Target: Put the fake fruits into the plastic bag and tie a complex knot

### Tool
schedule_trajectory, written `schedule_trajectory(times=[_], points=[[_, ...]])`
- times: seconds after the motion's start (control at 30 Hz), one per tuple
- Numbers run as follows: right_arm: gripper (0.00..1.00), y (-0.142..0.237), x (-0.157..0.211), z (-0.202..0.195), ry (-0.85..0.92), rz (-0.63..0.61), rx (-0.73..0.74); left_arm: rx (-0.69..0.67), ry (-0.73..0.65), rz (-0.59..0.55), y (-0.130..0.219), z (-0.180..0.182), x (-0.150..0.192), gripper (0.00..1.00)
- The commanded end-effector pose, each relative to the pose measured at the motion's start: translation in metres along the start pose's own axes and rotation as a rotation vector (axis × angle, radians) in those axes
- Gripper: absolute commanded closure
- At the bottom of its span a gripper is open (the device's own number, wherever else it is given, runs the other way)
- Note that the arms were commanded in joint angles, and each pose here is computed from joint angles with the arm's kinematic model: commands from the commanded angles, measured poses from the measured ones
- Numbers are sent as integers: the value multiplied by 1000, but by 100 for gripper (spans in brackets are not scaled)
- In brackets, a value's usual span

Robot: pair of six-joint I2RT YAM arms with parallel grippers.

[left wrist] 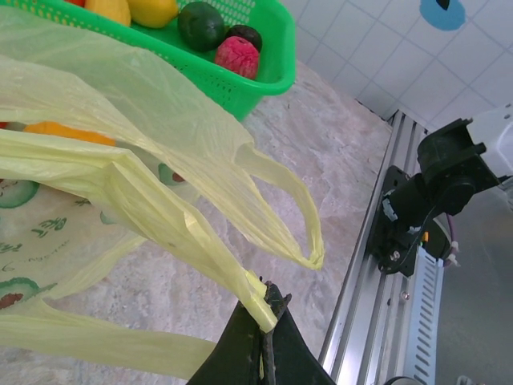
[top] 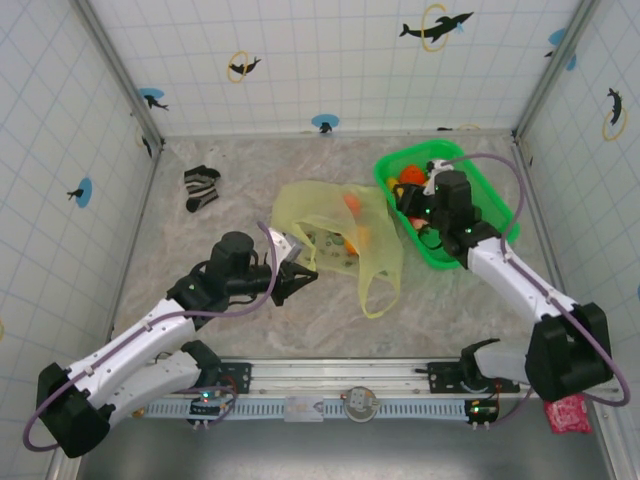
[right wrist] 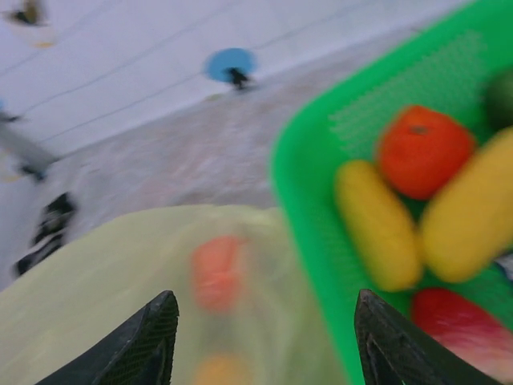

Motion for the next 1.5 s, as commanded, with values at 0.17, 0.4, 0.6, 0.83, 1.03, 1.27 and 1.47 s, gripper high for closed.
schedule_trajectory(times=[0.17, 0.4, 0.6, 0.83, 1.03, 1.27, 1.47], points=[[36, -51, -10, -80, -303, 38, 215, 62, -47, -28, -1, -7, -3, 100], [27, -103, -8, -100, -347, 112, 231, 55, -47, -40, -2, -5, 0, 100], [32, -124, 1, -122, -403, 137, 274, 62, -51, -44, -2, -6, 3, 100], [32, -139, 10, -141, -455, 147, 293, 61, -54, -52, -2, -4, 8, 100], [39, -146, 20, -147, -471, 143, 277, 66, -61, -51, -4, -4, 9, 100], [48, -128, 10, -136, -446, 83, 198, 62, -66, -53, -4, -3, 11, 100], [49, -98, -16, -120, -383, 4, 155, 48, -74, -55, -4, -1, 12, 100]])
Point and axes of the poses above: each hand's point on the last joint's axis, 136 mm out from that joint toward the fingers, its own y axis back along the fingers, its own z axis along the line the jaws close on, x = y × z, the point moved 5 cm from there along y, back along the fingers, and after that the axes turned 1 degree about y, right-handed, at the moved point
